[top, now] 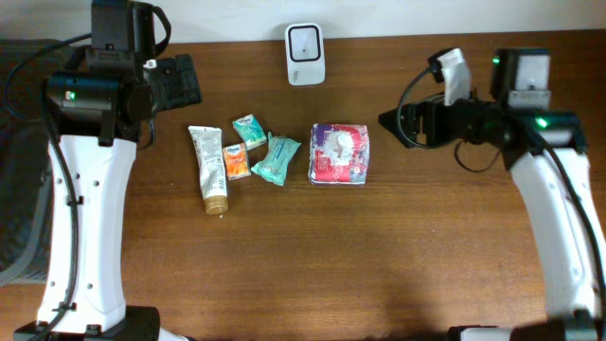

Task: Scan the item barcode
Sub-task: 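Move the right gripper to the red wipes pack and grasp it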

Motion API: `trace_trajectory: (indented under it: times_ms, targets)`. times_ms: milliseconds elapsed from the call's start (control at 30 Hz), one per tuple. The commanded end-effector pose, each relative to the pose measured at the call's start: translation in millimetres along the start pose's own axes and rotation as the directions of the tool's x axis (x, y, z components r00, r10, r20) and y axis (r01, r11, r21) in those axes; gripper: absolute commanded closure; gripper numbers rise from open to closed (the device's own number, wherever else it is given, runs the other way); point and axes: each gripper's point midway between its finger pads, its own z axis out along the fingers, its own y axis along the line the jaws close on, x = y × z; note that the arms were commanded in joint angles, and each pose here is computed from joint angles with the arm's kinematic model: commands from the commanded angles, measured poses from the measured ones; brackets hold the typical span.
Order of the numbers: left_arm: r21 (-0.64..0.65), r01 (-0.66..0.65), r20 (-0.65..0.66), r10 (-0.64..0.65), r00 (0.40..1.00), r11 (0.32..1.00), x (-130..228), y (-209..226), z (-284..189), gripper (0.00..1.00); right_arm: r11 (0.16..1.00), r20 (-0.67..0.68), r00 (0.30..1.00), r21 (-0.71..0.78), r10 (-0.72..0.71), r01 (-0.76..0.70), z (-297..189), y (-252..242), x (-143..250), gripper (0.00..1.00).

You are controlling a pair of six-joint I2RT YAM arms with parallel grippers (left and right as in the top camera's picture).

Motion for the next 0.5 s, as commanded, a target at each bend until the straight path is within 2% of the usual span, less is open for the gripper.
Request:
trace_trajectory:
  times_ms: [0,33,200,267,367,467]
  targets:
    - [-0.009,0.016,0.01,-0.016,1.0,1.0,-2,4,-2,0.01,0.982,-0.102,0.981,-0.081,0.164,-0.172,41,-17,15,0.01]
    - [-0.009,0.016,0.01,-0.016,1.0,1.0,-2,4,-2,0.01,0.952,-0.166,0.942,-0.046,0.292,-0.303,62,-36,31,0.01]
    - [-0.01,0.016,0.009,-0.016,1.0,1.0,-2,4,-2,0.01,0.894,-0.323,0.847,-0.007,0.422,-0.448,117,-75,84,0.01]
    - [-0.01,0.016,0.009,-0.016,1.0,1.0,-2,4,-2,0.01,0.87,-0.363,0.816,-0.026,0.45,-0.492,126,-75,96,0.01]
    - [-0.009,0.016,0.009,-0.016,1.0,1.0,-2,4,-2,0.01,0.864,-0.387,0.805,-0.039,0.45,-0.502,130,-69,101,0.01]
    - [-0.01,0.016,0.009,-0.016,1.0,1.0,-2,4,-2,0.01,0.885,-0.393,0.823,-0.049,0.409,-0.463,140,-59,100,0.01]
